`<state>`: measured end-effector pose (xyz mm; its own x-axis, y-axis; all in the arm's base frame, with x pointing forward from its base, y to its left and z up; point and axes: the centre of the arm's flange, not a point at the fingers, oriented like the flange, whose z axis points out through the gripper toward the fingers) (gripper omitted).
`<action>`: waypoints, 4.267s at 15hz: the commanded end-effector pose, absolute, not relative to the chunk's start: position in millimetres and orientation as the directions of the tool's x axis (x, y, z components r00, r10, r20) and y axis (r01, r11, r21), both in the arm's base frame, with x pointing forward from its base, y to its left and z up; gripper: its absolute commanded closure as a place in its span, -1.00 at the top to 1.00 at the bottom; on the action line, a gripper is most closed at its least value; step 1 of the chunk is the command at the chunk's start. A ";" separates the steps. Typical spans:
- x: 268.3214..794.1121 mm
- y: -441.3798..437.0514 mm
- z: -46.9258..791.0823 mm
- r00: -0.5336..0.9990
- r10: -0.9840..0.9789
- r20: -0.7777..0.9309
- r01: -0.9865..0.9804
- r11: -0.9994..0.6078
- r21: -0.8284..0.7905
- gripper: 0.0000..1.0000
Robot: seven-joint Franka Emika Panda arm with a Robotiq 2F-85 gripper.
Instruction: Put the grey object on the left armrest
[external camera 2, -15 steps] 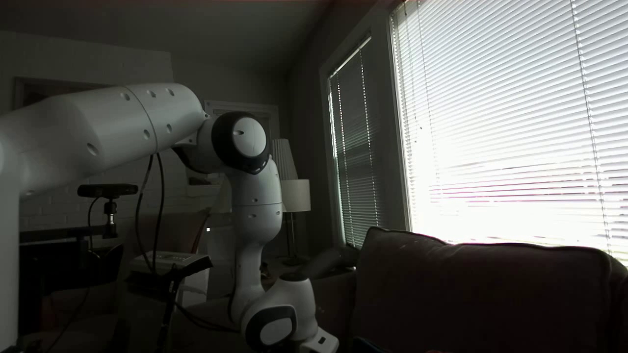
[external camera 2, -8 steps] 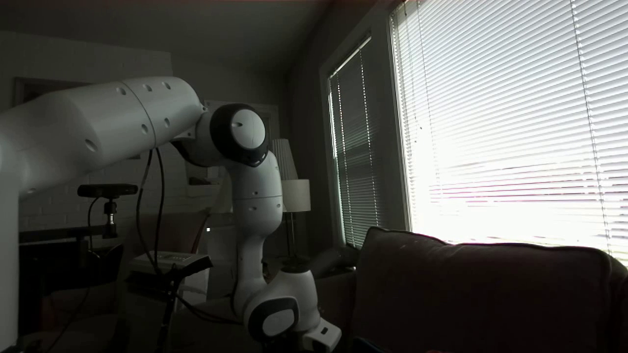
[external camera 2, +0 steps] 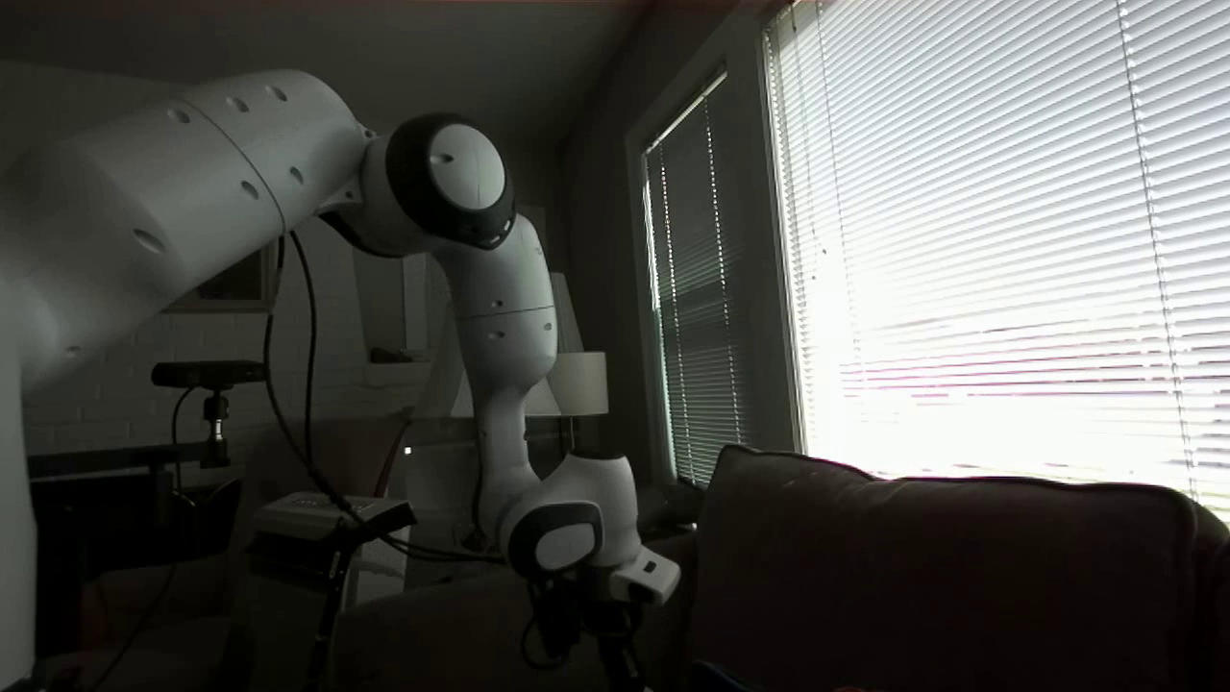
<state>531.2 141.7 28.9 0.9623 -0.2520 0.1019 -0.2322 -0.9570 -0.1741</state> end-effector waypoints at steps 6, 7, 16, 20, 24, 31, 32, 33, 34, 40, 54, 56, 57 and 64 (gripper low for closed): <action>549.2 218.0 145.8 0.991 -0.001 0.135 0.024 -0.984 -0.178 -0.84; 551.3 228.4 154.8 0.989 0.036 0.145 0.061 -0.983 -0.171 -0.84; 605.1 282.2 188.2 0.872 0.469 0.138 0.488 -0.857 -0.165 -0.84; 621.9 306.3 182.7 0.756 0.635 0.161 0.655 -0.740 -0.152 -0.84; 629.3 337.2 178.0 0.657 0.727 0.200 0.752 -0.650 -0.111 -0.84; 638.1 370.0 194.3 0.550 0.787 0.280 0.827 -0.559 -0.054 -0.84; 637.2 374.9 196.4 0.531 0.795 0.293 0.839 -0.541 -0.053 -0.84; 634.6 379.8 197.2 0.513 0.804 0.301 0.851 -0.522 -0.057 -0.84; 632.0 384.3 198.3 0.497 0.811 0.308 0.862 -0.504 -0.063 -0.84; 608.7 408.5 195.1 0.410 0.852 0.326 0.911 -0.400 -0.102 -0.84; 593.9 404.2 167.7 0.384 0.861 0.334 0.919 -0.322 -0.227 -0.84; 593.8 402.7 167.2 0.388 0.859 0.335 0.918 -0.324 -0.230 0.14; 593.8 402.1 166.8 0.388 0.858 0.336 0.918 -0.325 -0.229 0.16; 592.2 399.7 165.8 0.386 0.863 0.325 0.918 -0.326 -0.225 1.00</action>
